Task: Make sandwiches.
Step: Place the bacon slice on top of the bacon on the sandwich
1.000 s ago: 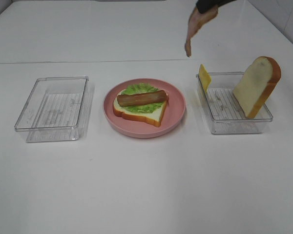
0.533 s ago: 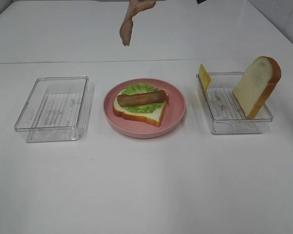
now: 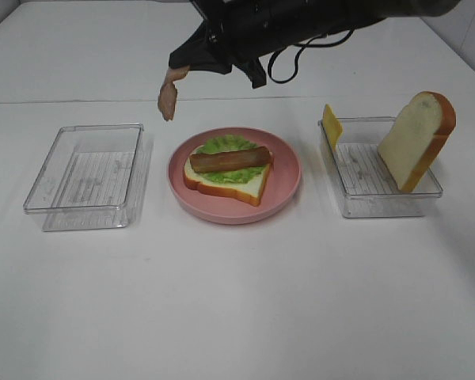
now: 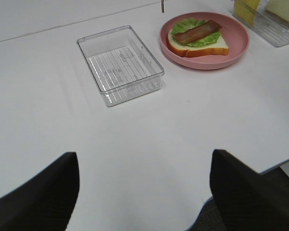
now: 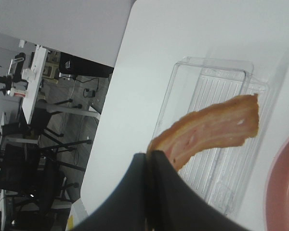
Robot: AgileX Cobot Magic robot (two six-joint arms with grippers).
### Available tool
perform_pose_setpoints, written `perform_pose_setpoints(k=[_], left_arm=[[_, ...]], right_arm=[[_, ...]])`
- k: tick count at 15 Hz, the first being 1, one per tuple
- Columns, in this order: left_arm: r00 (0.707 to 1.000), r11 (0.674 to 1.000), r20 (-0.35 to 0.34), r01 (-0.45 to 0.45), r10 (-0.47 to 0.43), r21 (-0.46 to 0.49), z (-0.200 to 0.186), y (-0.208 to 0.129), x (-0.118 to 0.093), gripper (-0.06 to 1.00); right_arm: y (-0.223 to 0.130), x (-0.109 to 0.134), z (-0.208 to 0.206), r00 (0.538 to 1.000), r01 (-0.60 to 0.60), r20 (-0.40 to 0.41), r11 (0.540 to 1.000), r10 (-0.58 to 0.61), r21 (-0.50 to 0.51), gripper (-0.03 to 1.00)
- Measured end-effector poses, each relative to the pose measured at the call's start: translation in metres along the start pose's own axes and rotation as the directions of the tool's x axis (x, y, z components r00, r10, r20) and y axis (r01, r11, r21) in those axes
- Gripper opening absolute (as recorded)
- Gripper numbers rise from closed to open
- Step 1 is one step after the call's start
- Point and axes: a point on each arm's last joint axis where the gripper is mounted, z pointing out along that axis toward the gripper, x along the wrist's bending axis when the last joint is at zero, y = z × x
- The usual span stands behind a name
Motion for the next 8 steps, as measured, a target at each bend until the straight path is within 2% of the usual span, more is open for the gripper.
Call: perform_pose_setpoints(k=[1, 3, 8], left_arm=[[1.000, 1.000, 0.000, 0.000, 0.000, 0.000, 0.000, 0.000, 0.000, 0.72], [1.000, 1.000, 0.000, 0.000, 0.000, 0.000, 0.000, 0.000, 0.000, 0.72], [1.000, 1.000, 0.000, 0.000, 0.000, 0.000, 0.000, 0.000, 0.000, 0.72]], right_arm=[[-0.003, -0.017, 0.011, 0.999, -0.044, 0.010, 0.999, 0.044, 0.011, 0.00], [-0.007, -0.031, 0.019, 0.995, -0.095, 0.034, 0.995, 0.094, 0.036, 0.00], [-0.014, -0.054, 0.016, 0.959, -0.167, 0.246, 0.983, 0.144, 0.079, 0.00]])
